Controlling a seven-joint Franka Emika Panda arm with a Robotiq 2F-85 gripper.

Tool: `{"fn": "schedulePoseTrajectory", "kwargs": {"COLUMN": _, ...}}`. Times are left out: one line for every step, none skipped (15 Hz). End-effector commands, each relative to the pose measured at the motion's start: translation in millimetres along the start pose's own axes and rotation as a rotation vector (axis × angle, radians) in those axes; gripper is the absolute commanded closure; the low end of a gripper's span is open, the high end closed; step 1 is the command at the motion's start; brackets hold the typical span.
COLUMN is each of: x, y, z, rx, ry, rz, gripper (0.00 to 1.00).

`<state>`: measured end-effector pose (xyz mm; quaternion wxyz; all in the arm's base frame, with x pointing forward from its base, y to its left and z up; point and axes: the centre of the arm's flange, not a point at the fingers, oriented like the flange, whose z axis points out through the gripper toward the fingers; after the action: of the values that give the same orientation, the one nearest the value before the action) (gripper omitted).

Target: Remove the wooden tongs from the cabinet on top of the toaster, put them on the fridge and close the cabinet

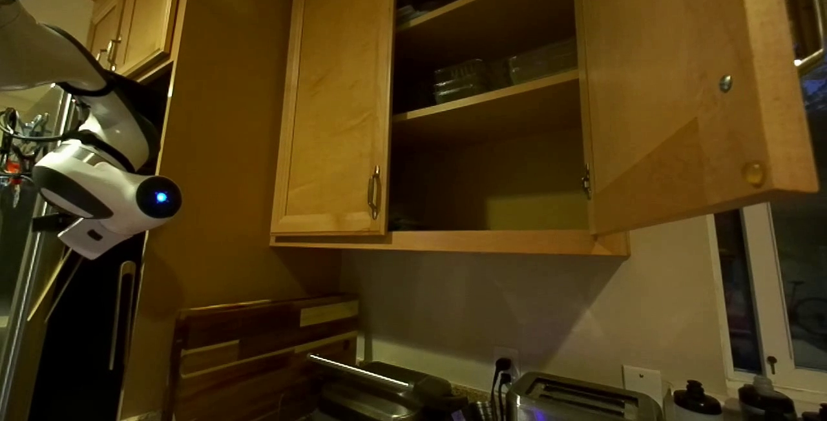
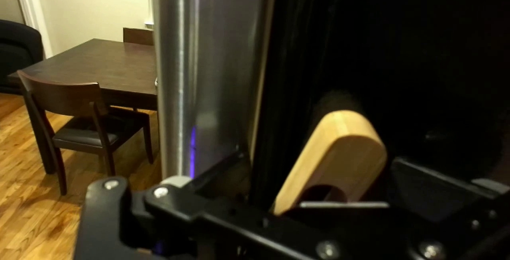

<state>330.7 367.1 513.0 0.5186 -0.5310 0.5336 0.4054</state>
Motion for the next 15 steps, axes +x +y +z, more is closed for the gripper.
{"fn": "schedulePoseTrajectory", "kwargs": {"x": -11.6, "y": 0.1, "z": -30.7, "rx": 0.038, "ry": 0.013, "rz": -0.007, "gripper": 0.00}}
{"fn": "schedulePoseTrajectory", "kwargs": {"x": -10.4, "y": -3.8, "z": -42.1, "rx": 0.054, "ry": 0.013, "rz": -0.002, "gripper": 0.00}}
{"fn": "schedulePoseTrajectory", "kwargs": {"x": -10.3, "y": -7.4, "z": -49.7, "rx": 0.070, "ry": 0.010, "rz": 0.001, "gripper": 0.00}}
{"fn": "schedulePoseTrajectory", "kwargs": {"x": -8.7, "y": -11.1, "z": -59.7, "rx": 0.089, "ry": 0.006, "rz": 0.007, "gripper": 0.00}}
{"fn": "schedulePoseTrajectory", "kwargs": {"x": -8.5, "y": -14.0, "z": -66.6, "rx": 0.103, "ry": 0.006, "rz": 0.009, "gripper": 0.00}}
{"fn": "schedulePoseTrajectory", "kwargs": {"x": -7.5, "y": -15.4, "z": -74.4, "rx": 0.111, "ry": 0.010, "rz": 0.017, "gripper": 0.00}}
{"fn": "schedulePoseTrajectory", "kwargs": {"x": -7.3, "y": -16.4, "z": -79.9, "rx": 0.123, "ry": 0.014, "rz": 0.021, "gripper": 0.00}}
{"fn": "schedulePoseTrajectory", "kwargs": {"x": -6.3, "y": -15.8, "z": -86.1, "rx": 0.125, "ry": 0.017, "rz": 0.031, "gripper": 0.00}}
{"fn": "schedulePoseTrajectory", "kwargs": {"x": -5.7, "y": -15.8, "z": -90.9, "rx": 0.128, "ry": 0.020, "rz": 0.041, "gripper": 0.00}}
{"fn": "schedulePoseTrajectory", "kwargs": {"x": -5.2, "y": -15.0, "z": -96.2, "rx": 0.129, "ry": 0.018, "rz": 0.050, "gripper": 0.00}}
{"fn": "schedulePoseTrajectory", "kwargs": {"x": -4.0, "y": -14.5, "z": -100.9, "rx": 0.129, "ry": 0.018, "rz": 0.059, "gripper": 0.00}}
{"fn": "schedulePoseTrajectory", "kwargs": {"x": -3.1, "y": -13.3, "z": -105.3, "rx": 0.128, "ry": 0.020, "rz": 0.071, "gripper": 0.00}}
{"fn": "schedulePoseTrajectory", "kwargs": {"x": -1.4, "y": -11.6, "z": -109.6, "rx": 0.122, "ry": 0.026, "rz": 0.085, "gripper": 0.00}}
{"fn": "schedulePoseTrajectory", "kwargs": {"x": 0.0, "y": -8.4, "z": -114.5, "rx": 0.109, "ry": 0.030, "rz": 0.108, "gripper": 0.00}}
{"fn": "schedulePoseTrajectory", "kwargs": {"x": 1.6, "y": -6.0, "z": -118.0, "rx": 0.101, "ry": 0.033, "rz": 0.128, "gripper": 0.00}}
